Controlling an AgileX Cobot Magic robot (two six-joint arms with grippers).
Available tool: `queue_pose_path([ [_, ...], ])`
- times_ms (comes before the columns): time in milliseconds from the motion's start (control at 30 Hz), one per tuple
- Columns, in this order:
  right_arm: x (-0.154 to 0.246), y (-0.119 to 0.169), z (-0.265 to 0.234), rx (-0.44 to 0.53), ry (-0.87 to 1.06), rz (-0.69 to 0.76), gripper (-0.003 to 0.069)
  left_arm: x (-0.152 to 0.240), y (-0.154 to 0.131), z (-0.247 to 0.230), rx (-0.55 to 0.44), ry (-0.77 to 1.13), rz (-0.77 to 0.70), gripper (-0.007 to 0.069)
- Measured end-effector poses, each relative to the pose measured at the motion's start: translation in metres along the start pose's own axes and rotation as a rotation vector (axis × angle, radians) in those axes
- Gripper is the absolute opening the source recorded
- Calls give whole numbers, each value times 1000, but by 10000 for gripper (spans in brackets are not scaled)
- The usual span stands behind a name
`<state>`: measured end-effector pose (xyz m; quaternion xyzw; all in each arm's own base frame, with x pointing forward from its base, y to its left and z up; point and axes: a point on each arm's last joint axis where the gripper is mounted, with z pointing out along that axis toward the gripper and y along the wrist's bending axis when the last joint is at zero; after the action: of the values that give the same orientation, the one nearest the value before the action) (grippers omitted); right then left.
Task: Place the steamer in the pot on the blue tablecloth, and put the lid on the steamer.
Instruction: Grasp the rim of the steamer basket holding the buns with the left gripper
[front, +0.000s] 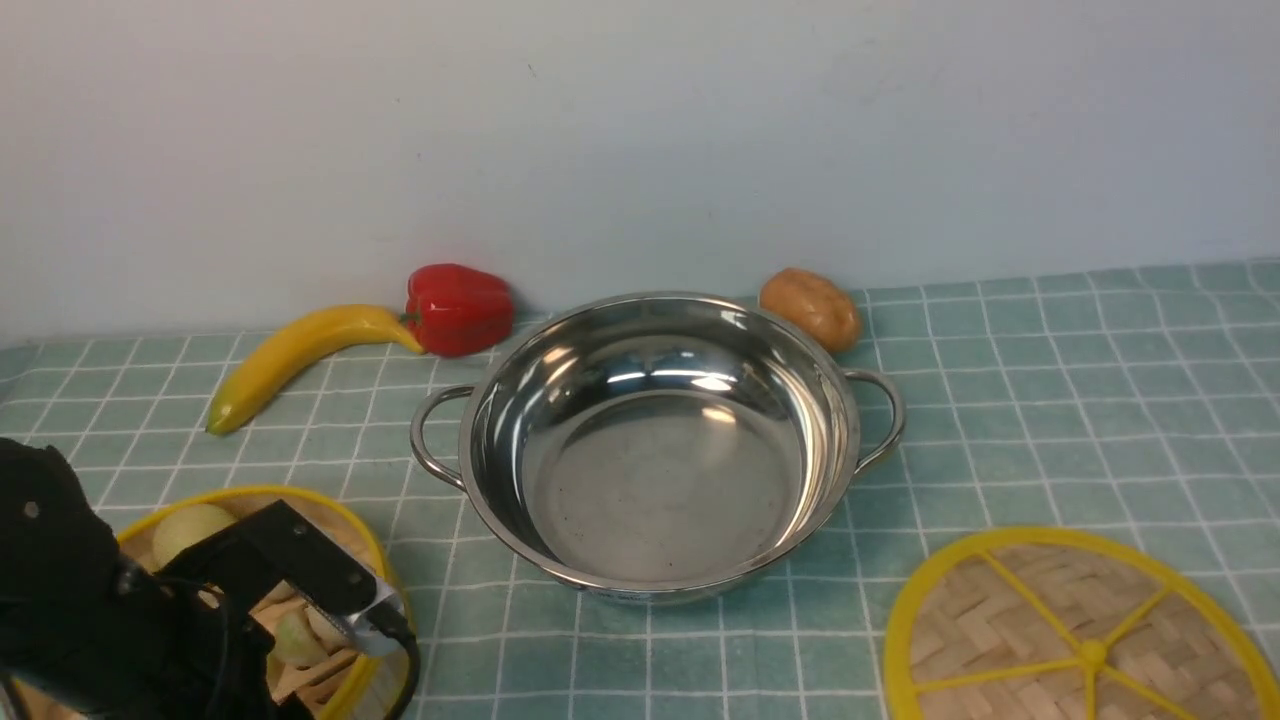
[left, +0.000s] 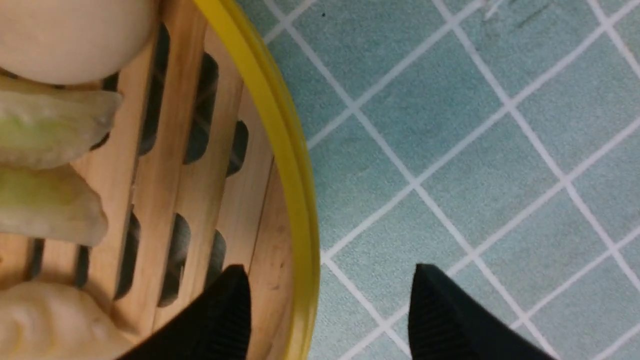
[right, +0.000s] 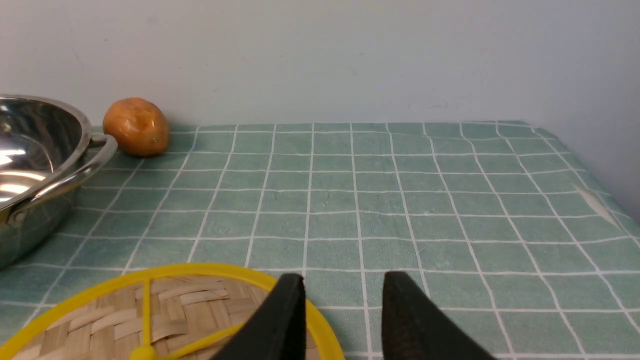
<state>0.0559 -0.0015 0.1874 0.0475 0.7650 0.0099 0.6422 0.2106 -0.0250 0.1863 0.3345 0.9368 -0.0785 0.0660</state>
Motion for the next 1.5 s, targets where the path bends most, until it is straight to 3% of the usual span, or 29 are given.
queue_pose_path([
  [467,0,0,0,0,0,0,242,-6,15,26,-21,28,-5,396],
  [733,0,0,0,0,0,0,242,-6,14,27,-17,33,-5,209],
  [833,0,0,0,0,0,0,242,-6,15,33,1,56,-9,64],
  [900,0,0,0,0,0,0,242,-6,15,33,7,64,5,29],
  [1167,0,0,0,0,0,0,242,-16,22,10,-22,103,36,29],
  [1500,0,0,0,0,0,0,242,-52,31,-82,-136,37,107,29],
])
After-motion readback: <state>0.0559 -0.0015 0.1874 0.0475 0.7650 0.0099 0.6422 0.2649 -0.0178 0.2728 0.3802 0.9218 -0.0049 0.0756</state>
